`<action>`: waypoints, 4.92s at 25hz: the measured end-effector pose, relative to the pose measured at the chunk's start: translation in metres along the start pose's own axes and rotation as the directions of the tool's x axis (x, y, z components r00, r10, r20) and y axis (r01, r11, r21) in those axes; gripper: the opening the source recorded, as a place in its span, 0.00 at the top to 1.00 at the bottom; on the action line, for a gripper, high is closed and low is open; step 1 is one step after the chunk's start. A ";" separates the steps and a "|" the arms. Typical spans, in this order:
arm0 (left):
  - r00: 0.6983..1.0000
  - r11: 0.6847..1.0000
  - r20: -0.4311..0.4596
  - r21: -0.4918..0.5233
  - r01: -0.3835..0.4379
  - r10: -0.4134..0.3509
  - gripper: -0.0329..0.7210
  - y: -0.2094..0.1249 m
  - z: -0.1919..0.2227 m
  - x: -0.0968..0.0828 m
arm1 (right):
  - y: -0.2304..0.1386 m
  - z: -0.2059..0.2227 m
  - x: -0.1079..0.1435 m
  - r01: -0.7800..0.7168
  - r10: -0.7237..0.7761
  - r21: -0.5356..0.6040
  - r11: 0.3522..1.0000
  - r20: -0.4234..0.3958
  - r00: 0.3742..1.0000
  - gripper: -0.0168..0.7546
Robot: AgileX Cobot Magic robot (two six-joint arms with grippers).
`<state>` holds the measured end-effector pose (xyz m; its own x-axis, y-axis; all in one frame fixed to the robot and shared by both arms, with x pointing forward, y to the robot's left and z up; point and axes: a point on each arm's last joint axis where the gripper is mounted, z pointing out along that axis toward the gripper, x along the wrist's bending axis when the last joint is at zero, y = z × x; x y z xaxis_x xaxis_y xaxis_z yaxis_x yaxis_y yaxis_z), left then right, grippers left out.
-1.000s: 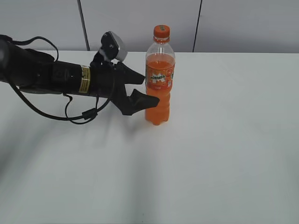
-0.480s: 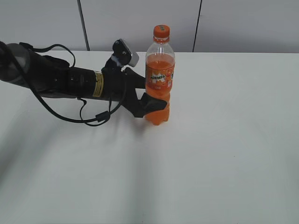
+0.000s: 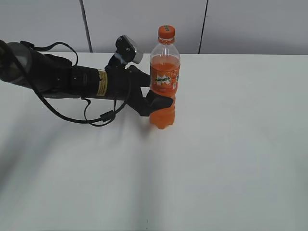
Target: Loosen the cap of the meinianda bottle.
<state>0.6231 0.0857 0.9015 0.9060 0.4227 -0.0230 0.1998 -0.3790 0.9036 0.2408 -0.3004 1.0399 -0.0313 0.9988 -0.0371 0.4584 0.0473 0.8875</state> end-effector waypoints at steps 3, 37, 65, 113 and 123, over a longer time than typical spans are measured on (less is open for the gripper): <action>1.000 1.000 0.005 -0.004 0.000 0.000 0.25 0.000 0.000 0.000 | 0.000 0.000 0.000 0.000 0.000 0.000 1.000 0.000 1.000 0.46; 1.000 1.000 0.004 -0.010 0.005 -0.005 0.42 0.001 0.000 0.000 | 0.027 -0.019 -0.001 -0.002 0.002 -0.050 0.999 0.000 1.000 0.47; 0.989 0.995 0.149 -0.100 -0.006 0.021 0.42 0.003 0.002 -0.013 | 0.163 0.113 -0.002 0.062 -0.040 0.516 0.855 -0.053 0.998 0.47; 0.954 0.989 0.261 -0.045 -0.140 0.147 0.42 0.010 0.034 -0.070 | 0.224 0.233 0.155 0.376 -0.082 0.554 0.743 -0.482 0.872 0.47; 0.954 0.989 0.261 -0.045 -0.139 0.146 0.42 0.010 0.034 -0.070 | 0.212 0.252 0.163 0.379 -0.064 0.588 0.714 -0.484 0.873 0.47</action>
<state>0.5746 0.0243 0.8973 0.9911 0.1333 -0.0017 0.0549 -0.3964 0.9165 0.5568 -0.1251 1.1065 -0.4869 0.8633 0.1329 0.8381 0.4189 0.3496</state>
